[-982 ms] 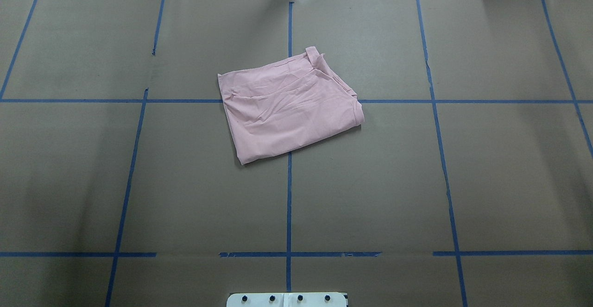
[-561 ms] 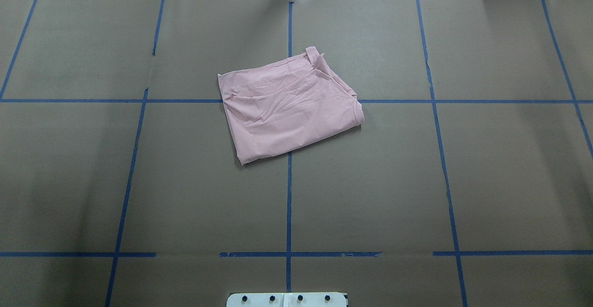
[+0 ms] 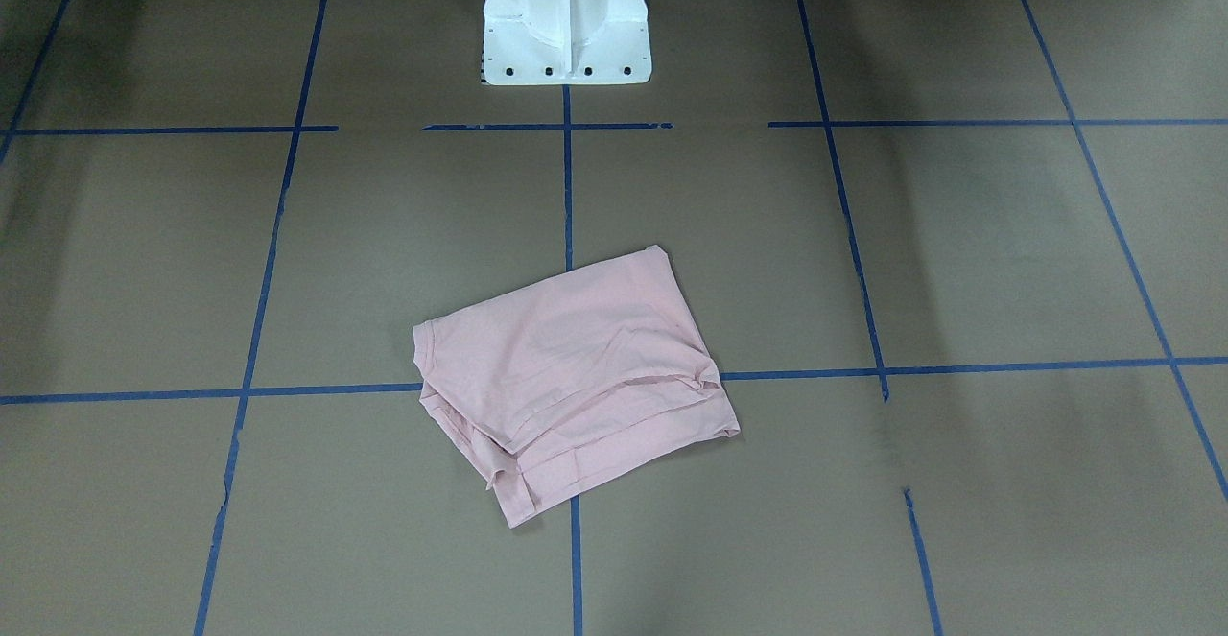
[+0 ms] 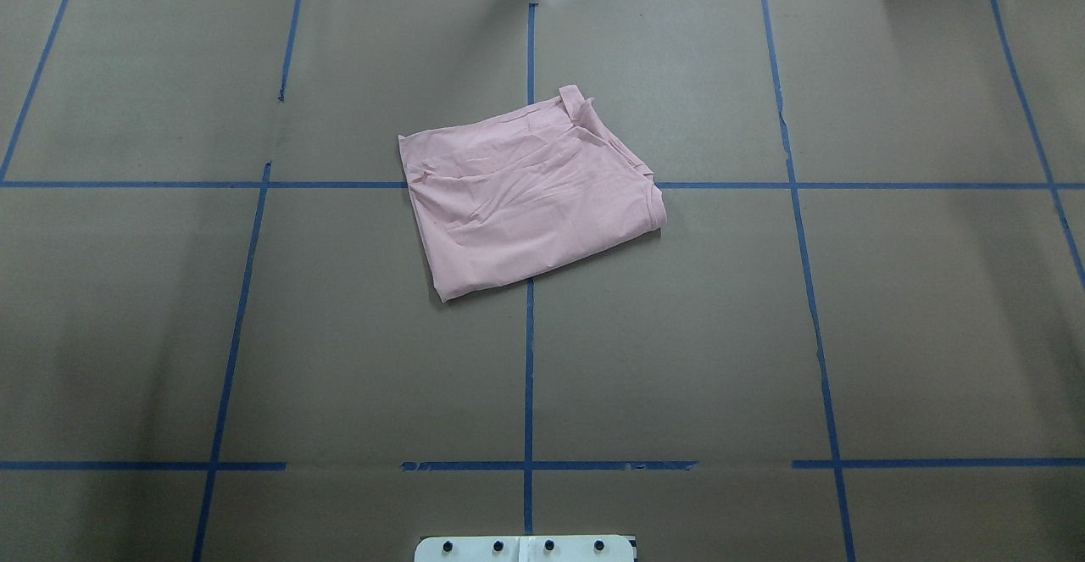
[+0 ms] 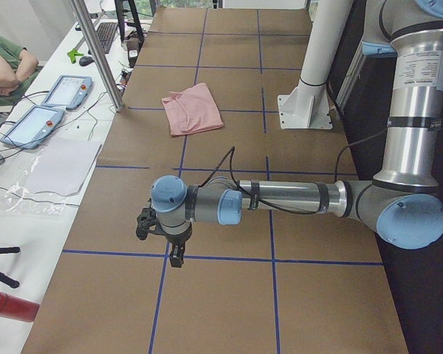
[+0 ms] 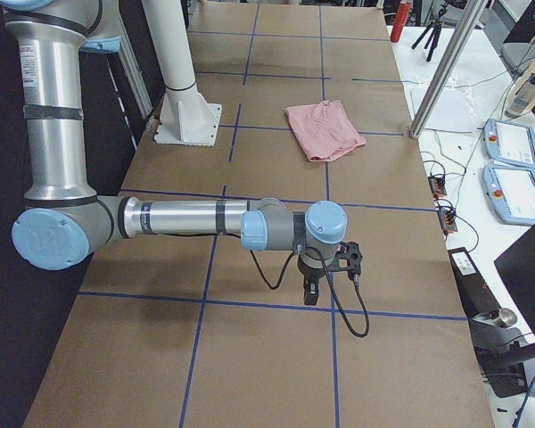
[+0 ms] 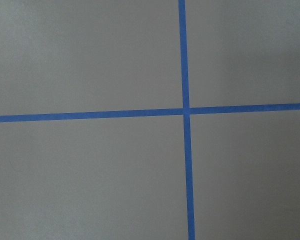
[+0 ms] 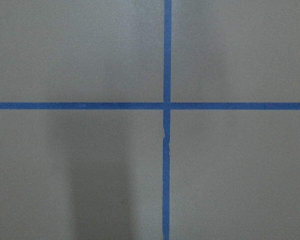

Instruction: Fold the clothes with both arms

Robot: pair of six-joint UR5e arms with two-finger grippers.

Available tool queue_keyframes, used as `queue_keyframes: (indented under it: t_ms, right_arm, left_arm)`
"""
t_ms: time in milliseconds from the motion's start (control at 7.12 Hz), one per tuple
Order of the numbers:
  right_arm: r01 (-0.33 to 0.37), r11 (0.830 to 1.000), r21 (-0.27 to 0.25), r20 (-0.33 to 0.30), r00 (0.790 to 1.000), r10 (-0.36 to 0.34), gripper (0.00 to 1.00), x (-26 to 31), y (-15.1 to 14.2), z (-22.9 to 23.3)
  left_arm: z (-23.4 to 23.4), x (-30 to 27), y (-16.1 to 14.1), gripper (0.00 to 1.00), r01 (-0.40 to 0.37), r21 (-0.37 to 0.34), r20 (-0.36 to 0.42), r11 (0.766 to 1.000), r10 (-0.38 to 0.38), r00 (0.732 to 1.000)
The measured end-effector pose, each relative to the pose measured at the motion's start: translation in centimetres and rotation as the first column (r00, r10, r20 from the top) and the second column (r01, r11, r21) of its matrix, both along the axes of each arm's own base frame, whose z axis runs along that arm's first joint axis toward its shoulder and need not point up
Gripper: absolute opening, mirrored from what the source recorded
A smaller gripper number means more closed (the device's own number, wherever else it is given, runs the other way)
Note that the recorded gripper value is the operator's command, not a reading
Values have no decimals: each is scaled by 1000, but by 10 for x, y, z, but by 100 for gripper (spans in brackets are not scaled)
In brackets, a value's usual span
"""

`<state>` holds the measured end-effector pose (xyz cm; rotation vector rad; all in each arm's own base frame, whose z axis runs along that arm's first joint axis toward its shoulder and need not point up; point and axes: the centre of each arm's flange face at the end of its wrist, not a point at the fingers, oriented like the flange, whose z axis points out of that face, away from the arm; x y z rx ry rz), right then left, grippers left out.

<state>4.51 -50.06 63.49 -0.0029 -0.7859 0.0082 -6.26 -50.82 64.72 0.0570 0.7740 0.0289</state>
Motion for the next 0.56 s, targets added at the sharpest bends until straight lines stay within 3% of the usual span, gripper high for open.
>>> queue_keyframes:
  t_ms: [561]
  right_arm:
    - [0,1000,2,0,1000,0,100,0,0,-1]
  left_arm:
    - [-2,0,-2,100,0,5,0,1000,0,1000]
